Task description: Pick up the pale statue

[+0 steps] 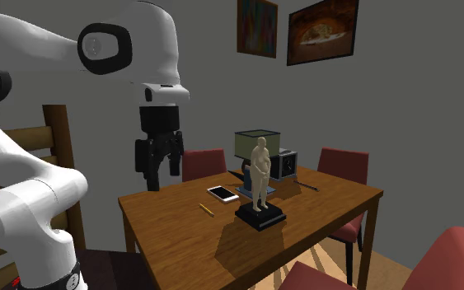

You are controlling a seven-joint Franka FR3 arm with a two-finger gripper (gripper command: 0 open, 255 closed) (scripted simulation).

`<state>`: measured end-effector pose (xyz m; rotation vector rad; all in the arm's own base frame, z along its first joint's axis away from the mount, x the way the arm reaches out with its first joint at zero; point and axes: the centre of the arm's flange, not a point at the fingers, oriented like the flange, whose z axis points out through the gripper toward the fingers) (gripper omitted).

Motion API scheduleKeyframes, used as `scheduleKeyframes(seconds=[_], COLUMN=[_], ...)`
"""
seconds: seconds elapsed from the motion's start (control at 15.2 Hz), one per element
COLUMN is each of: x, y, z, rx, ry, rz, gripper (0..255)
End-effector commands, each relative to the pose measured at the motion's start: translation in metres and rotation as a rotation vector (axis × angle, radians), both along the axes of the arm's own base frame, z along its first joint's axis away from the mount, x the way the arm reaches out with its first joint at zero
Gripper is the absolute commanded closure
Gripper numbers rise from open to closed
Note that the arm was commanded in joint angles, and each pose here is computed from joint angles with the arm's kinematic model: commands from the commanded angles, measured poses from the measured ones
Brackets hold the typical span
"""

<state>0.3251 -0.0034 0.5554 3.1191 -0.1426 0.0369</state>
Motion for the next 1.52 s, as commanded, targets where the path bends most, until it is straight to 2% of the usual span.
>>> scheduleKeyframes(seconds=[0.0,1.45], x=[0.0,0.131], y=[0.0,0.252], z=[0.0,0.032], rx=[0.0,0.022], ry=[0.0,-0.021], rz=[0.0,-0.005], gripper=[0,0])
